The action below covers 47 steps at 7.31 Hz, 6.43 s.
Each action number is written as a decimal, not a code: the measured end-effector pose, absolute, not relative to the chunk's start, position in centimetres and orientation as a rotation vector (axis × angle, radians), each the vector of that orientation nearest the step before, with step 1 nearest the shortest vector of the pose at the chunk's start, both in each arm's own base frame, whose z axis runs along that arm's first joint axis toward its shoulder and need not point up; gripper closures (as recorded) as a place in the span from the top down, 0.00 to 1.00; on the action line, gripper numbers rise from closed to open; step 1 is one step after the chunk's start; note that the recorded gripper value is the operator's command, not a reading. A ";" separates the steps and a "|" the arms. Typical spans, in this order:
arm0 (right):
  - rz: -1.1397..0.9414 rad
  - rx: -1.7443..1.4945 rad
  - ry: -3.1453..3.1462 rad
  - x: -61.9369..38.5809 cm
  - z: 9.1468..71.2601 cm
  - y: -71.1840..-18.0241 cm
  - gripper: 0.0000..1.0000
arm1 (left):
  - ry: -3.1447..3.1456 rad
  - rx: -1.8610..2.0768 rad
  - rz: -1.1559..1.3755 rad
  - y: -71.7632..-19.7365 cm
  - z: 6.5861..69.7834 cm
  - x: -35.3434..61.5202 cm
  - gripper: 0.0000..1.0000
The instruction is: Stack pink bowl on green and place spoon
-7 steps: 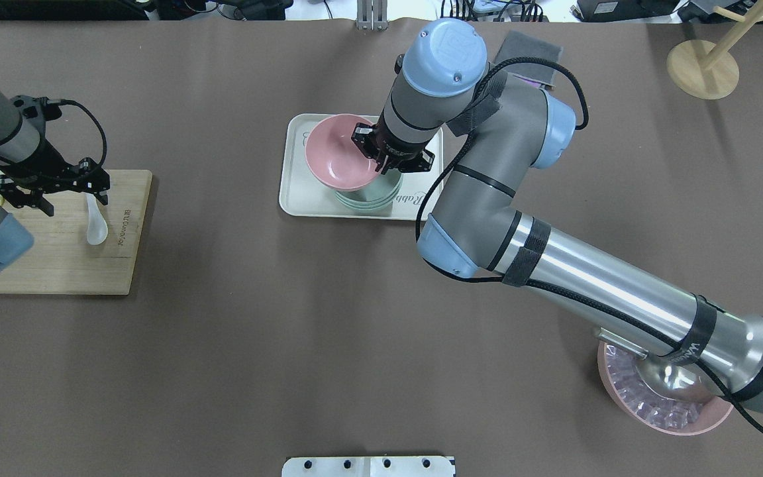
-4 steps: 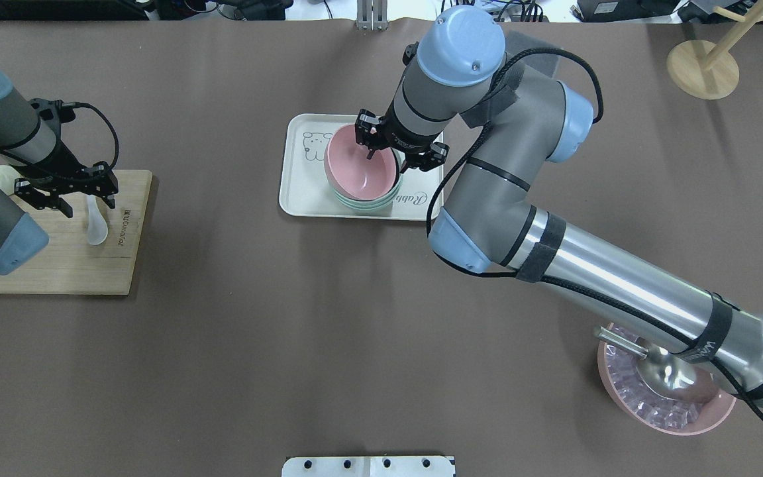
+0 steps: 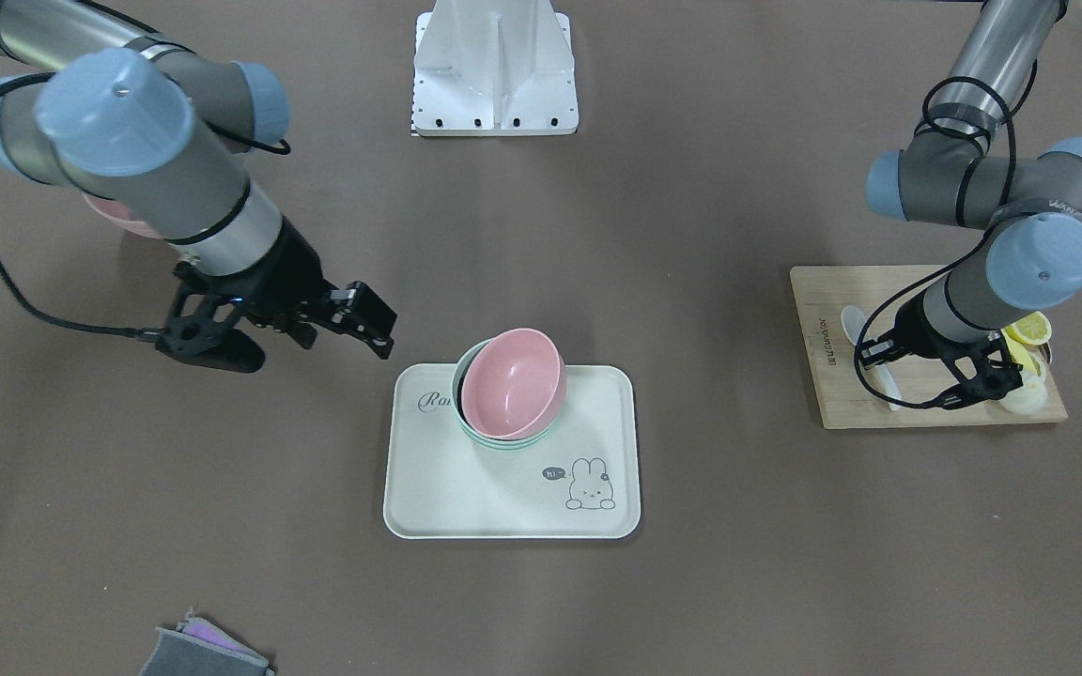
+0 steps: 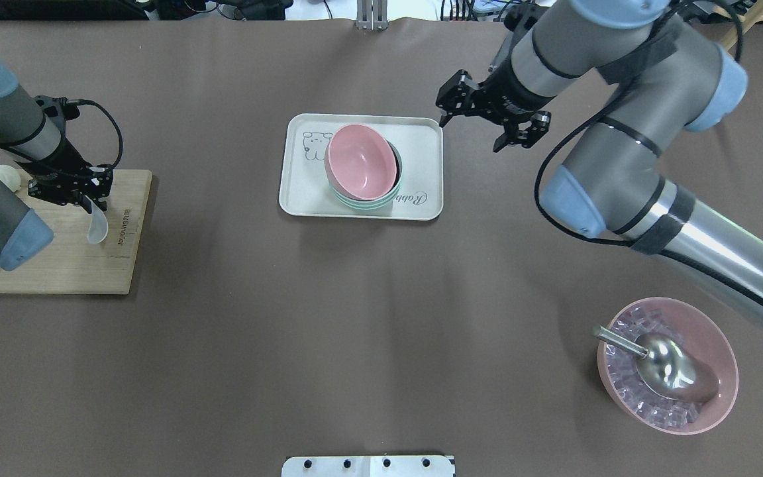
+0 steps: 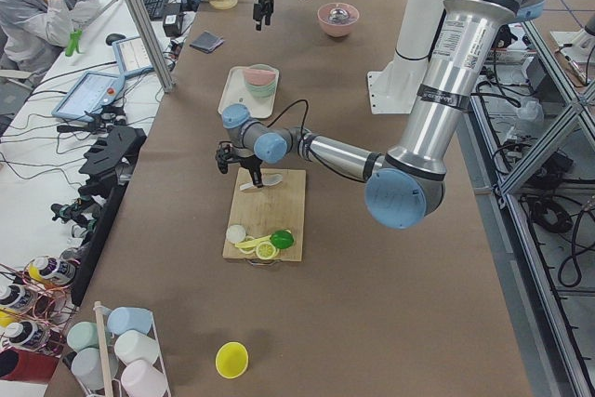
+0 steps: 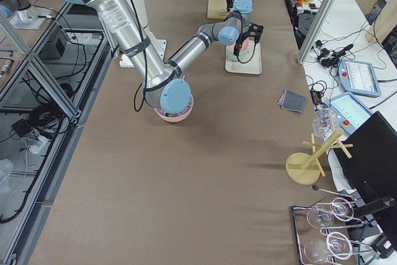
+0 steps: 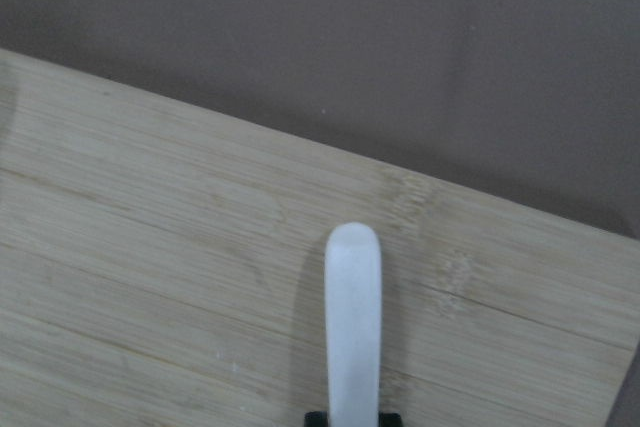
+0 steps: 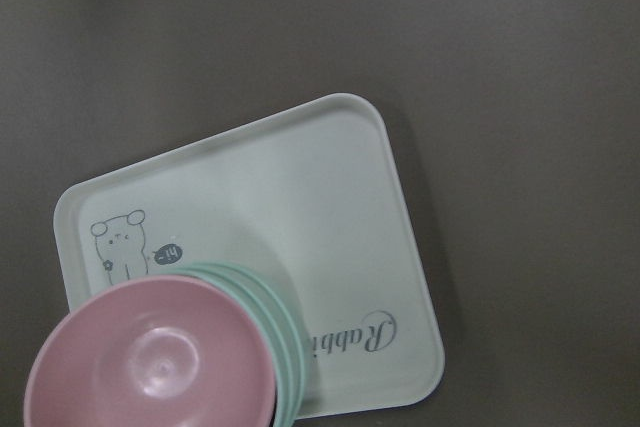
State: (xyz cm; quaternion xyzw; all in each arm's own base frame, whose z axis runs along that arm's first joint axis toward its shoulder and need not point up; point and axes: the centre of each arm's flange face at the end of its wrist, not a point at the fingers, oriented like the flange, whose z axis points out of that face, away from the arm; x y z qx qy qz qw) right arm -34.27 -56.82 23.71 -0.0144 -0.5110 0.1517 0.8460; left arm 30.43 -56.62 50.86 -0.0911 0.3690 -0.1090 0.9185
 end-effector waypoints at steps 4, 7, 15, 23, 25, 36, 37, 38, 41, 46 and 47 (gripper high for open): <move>0.200 0.081 -0.979 -20.3 35.9 -56.0 1.00 | 0.868 -0.136 -0.232 -58.6 38.1 31.5 0.00; 0.158 0.089 -0.946 -18.0 39.3 -55.3 1.00 | 0.914 -0.112 -0.245 -58.9 32.9 32.0 0.00; 0.074 0.117 -0.882 -13.9 45.6 -53.5 1.00 | 0.997 0.263 -0.215 -58.8 10.0 48.3 0.00; 0.070 0.122 -0.889 -13.9 45.2 -53.5 1.00 | 1.051 0.326 -0.203 -58.8 13.3 50.0 0.97; 0.069 0.124 -0.890 -13.9 45.1 -53.5 1.00 | 1.070 0.336 -0.208 -58.1 12.7 47.7 0.97; -0.204 0.173 -0.772 2.6 64.8 -52.9 1.00 | 0.666 0.137 0.212 -49.4 61.6 0.2 0.98; -0.205 0.169 -0.769 2.8 65.3 -52.8 1.00 | 0.755 0.102 0.157 -49.0 62.2 -1.6 0.98; -0.203 0.167 -0.762 2.9 65.4 -52.9 1.00 | 0.827 0.086 0.119 -48.6 62.3 -2.8 0.98; -0.200 0.175 -0.739 3.1 65.4 -52.7 1.00 | 0.875 0.101 0.103 -47.2 61.5 -3.8 0.98; -0.211 0.181 -0.732 3.4 65.7 -49.4 1.00 | 0.880 0.067 0.082 -46.4 62.9 -3.7 0.98; -0.213 0.185 -0.733 3.4 65.4 -49.0 1.00 | 0.875 0.067 0.082 -46.4 62.9 -3.8 0.98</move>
